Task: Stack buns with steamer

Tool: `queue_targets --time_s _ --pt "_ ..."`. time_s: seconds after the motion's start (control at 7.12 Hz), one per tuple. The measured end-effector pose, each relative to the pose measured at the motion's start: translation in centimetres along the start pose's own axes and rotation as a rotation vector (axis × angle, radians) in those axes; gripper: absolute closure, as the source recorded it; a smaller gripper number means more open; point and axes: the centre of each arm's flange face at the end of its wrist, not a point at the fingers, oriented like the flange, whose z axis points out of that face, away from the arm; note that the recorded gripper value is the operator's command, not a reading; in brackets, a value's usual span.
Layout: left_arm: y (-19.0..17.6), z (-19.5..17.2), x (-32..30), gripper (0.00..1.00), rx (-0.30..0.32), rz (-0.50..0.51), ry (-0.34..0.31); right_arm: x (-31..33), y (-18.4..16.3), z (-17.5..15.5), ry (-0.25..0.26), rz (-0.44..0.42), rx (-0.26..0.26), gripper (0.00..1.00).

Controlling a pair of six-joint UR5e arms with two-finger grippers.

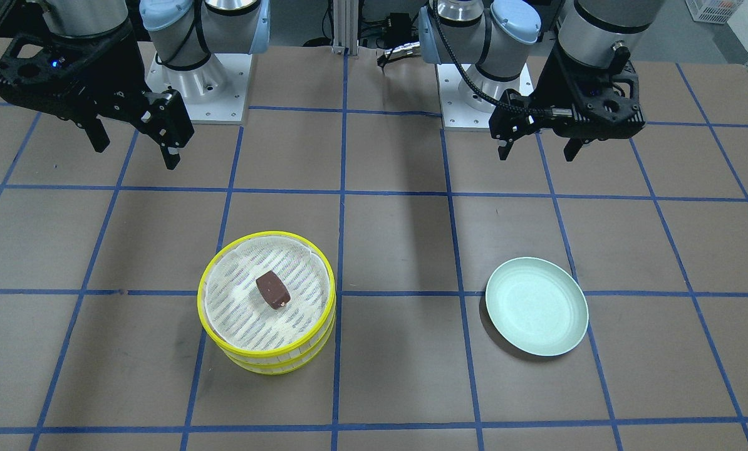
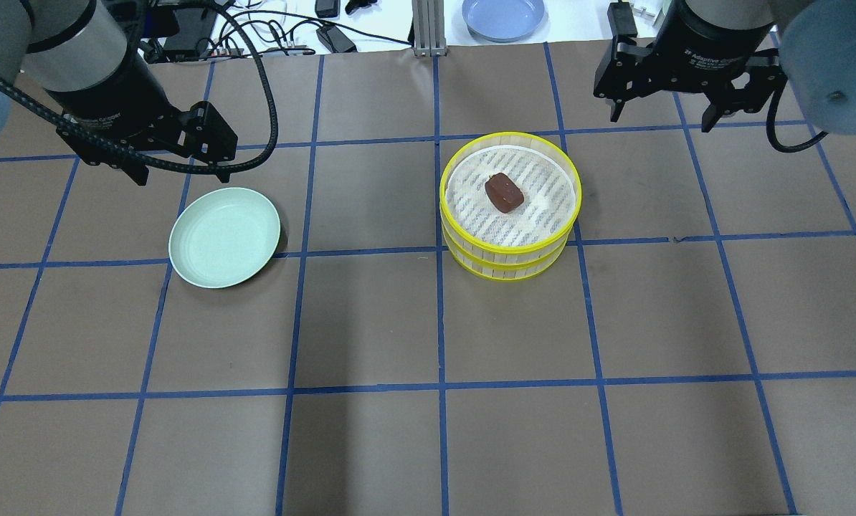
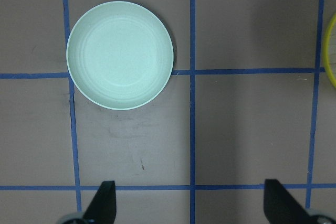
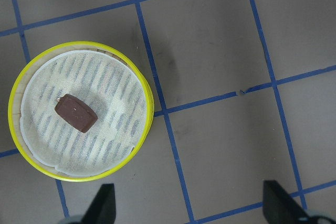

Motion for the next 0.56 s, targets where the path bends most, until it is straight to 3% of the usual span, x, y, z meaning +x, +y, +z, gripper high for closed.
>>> queue_targets --time_s 0.56 --pt "0.16 0.01 0.08 0.0 -0.006 0.002 0.004 0.02 -0.03 0.08 0.0 -0.005 -0.001 0.0"
